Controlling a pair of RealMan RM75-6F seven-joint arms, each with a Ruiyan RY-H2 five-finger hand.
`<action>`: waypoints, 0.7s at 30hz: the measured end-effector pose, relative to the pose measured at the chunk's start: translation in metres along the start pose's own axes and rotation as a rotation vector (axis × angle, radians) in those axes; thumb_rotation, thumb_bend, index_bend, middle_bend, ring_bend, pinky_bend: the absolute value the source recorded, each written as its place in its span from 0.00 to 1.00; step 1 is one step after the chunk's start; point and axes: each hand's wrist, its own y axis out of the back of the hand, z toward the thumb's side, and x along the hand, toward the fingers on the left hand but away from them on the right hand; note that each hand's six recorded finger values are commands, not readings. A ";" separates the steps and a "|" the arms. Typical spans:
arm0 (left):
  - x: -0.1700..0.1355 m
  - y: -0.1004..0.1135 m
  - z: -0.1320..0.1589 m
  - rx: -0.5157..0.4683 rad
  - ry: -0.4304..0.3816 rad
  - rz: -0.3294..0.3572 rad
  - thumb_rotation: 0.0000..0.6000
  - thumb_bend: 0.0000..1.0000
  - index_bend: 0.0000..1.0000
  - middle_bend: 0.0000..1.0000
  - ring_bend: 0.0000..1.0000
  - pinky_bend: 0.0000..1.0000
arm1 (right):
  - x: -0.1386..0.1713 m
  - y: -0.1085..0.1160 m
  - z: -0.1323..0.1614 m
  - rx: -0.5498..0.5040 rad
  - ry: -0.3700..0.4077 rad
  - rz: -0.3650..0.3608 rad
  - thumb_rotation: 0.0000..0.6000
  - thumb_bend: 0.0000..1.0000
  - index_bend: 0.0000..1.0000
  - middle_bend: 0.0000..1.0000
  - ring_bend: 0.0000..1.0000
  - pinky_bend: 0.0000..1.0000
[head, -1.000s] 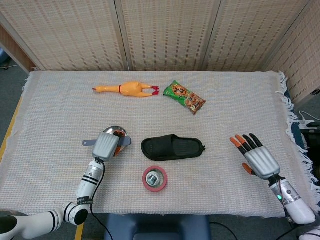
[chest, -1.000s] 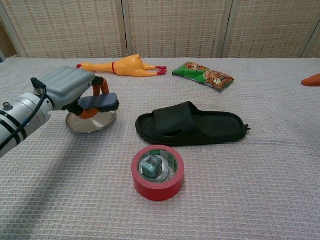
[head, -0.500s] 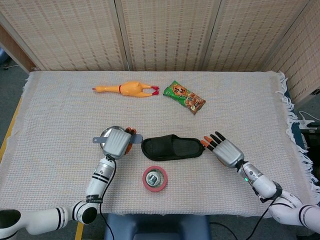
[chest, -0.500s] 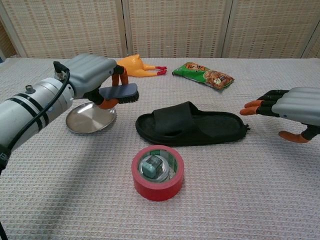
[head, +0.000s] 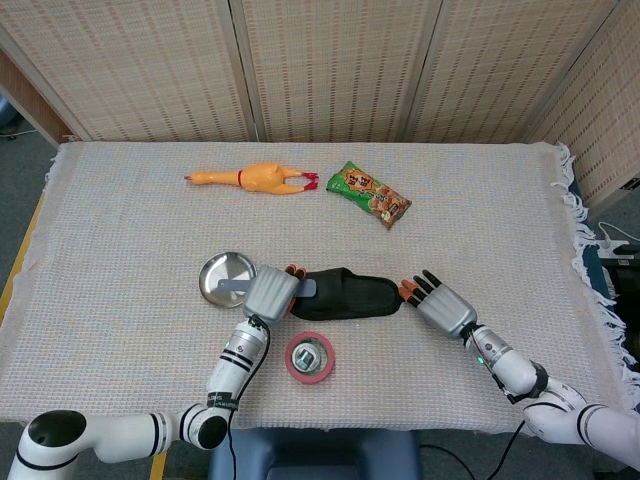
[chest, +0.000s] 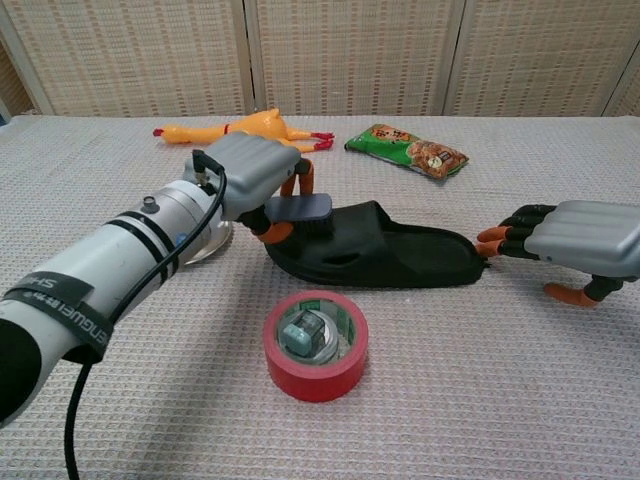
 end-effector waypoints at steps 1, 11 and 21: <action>0.000 -0.001 0.003 0.000 -0.001 0.000 1.00 0.80 0.72 0.90 0.80 1.00 | -0.001 0.000 0.001 0.002 0.001 -0.001 1.00 0.47 0.09 0.02 0.00 0.00; 0.007 0.001 0.036 0.043 -0.036 0.073 1.00 0.78 0.72 0.90 0.80 1.00 | -0.007 0.003 0.010 0.000 0.023 -0.008 1.00 0.47 0.09 0.02 0.00 0.00; 0.009 -0.007 0.030 0.050 -0.015 0.083 1.00 0.79 0.72 0.90 0.80 1.00 | -0.007 0.007 0.010 -0.006 0.026 -0.022 1.00 0.47 0.09 0.02 0.00 0.00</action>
